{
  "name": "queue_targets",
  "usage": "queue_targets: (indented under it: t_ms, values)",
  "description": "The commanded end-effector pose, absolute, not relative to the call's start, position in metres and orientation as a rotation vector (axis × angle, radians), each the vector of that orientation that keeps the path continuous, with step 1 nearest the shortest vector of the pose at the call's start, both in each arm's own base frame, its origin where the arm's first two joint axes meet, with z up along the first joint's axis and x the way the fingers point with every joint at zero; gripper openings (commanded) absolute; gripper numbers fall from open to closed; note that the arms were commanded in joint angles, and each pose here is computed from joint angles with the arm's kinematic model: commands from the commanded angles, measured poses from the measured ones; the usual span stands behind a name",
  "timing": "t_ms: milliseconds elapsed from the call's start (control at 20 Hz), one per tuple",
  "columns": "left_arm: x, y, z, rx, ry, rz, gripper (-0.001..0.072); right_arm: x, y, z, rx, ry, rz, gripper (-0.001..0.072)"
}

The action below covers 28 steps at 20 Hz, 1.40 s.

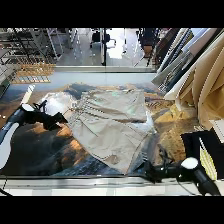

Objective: Fold the clothes and pants, and hang the long-sleeved shirts on hangers.

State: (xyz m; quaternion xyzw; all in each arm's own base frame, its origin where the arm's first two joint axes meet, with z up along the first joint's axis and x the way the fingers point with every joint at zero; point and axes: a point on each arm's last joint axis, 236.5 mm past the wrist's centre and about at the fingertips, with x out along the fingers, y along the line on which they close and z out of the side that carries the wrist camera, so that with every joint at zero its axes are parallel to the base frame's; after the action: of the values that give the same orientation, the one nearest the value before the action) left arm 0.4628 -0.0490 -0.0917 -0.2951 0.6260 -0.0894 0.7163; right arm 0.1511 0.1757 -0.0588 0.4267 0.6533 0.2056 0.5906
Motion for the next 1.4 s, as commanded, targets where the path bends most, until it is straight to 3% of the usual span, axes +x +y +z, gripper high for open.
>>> queue_targets:
  t_ms: [0,150,250,350,400,500,750,850,950,1050,1150,1250,1350]
  values:
    - [0.466,-0.057,-0.106,-0.656,1.393,-0.185,0.0564,0.146,0.197,-0.079,1.049,1.46,0.442,0.0595]
    - [0.481,-0.06,-0.101,-0.707,1.332,-0.179,0.0531,0.17,0.202,-0.094,1.047,1.379,0.355,0.0602]
    - [0.49,-0.061,-0.098,-0.734,1.298,-0.174,0.0326,0.182,0.205,-0.104,1.032,1.37,0.31,0.0602]
    - [0.493,-0.061,-0.097,-0.742,1.284,-0.17,0.022,0.2,0.213,-0.108,1.011,1.349,0.307,0.0568]
    - [0.493,-0.061,-0.097,-0.741,1.283,-0.17,0.0213,0.214,0.219,-0.107,1.002,1.325,0.312,0.0489]
    - [0.491,-0.064,-0.095,-0.75,1.293,-0.181,0.0016,0.237,0.241,-0.091,0.966,1.269,0.396,0.0031]
    - [0.492,-0.065,-0.002,-0.727,1.142,-0.392,0.0013,0.247,0.26,0.026,0.669,1.085,0.691,0.0006]
    - [0.487,-0.057,0.085,-0.669,1.025,-0.488,0.0014,0.244,0.223,0.101,0.49,0.968,0.645,0.0006]
    - [0.468,-0.067,0.206,-0.582,0.808,-0.699,0.0016,0.225,0.17,0.209,0.367,0.734,0.561,0.0006]
    - [0.428,-0.079,0.34,-0.556,0.522,-0.902,0.0016,0.181,0.126,0.337,0.312,0.368,0.534,0.0006]
    - [0.356,-0.089,0.473,-0.541,0.181,-1.087,0.0016,0.119,0.095,0.44,0.299,0.061,0.536,0.0006]
    - [0.275,-0.095,0.569,-0.576,-0.107,-1.238,0.0016,0.07,0.073,0.506,0.246,-0.152,0.532,0.0006]
    - [0.214,-0.099,0.622,-0.606,-0.294,-1.297,0.0016,0.044,0.055,0.548,0.175,-0.291,0.488,0.0006]
